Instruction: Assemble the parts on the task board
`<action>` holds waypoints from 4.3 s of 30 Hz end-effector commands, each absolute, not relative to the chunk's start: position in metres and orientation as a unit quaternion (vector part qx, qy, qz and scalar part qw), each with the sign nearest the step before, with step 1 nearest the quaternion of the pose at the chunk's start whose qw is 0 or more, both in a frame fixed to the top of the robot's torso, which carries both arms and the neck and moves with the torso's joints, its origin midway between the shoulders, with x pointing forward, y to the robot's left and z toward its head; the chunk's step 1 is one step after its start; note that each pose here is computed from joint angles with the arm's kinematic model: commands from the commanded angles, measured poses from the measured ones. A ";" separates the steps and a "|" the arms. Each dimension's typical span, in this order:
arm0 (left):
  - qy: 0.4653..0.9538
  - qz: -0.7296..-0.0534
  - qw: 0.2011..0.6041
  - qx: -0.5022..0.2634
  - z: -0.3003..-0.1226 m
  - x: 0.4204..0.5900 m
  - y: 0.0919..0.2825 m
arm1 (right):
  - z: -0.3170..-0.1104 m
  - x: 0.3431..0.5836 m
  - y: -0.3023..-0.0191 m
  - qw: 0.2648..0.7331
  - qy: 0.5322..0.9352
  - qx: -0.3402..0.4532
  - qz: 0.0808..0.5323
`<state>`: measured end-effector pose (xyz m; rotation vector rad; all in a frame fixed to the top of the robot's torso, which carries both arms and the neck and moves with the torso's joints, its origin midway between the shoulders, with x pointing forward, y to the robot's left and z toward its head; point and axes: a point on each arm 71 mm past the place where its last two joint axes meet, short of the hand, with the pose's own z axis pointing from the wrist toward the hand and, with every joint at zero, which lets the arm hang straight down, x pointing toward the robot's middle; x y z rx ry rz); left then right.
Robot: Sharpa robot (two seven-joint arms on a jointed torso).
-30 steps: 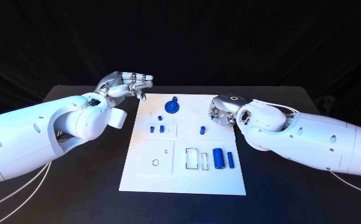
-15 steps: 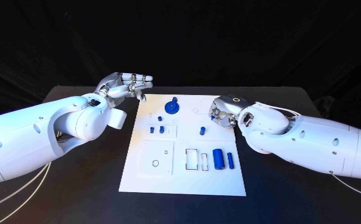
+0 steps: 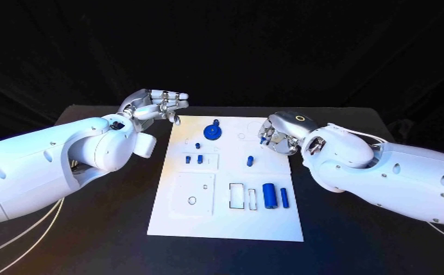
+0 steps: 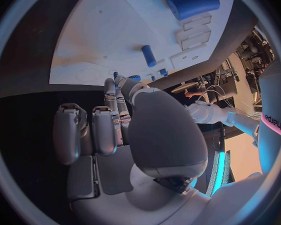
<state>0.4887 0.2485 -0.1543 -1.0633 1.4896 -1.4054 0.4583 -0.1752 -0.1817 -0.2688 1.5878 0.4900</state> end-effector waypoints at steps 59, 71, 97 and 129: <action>0.603 -0.572 0.374 -0.411 -0.157 0.486 0.227 | -0.241 0.399 -0.044 0.563 0.731 -0.167 0.349; 0.605 -0.571 0.372 -0.411 -0.158 0.486 0.227 | -0.241 0.399 -0.043 0.570 0.727 -0.167 0.344; 0.607 -0.570 0.373 -0.409 -0.158 0.485 0.226 | -0.247 0.399 -0.038 0.547 0.746 -0.175 0.338; 0.612 -0.566 0.369 -0.411 -0.160 0.486 0.231 | -0.187 0.426 -0.150 0.568 0.764 -0.130 0.275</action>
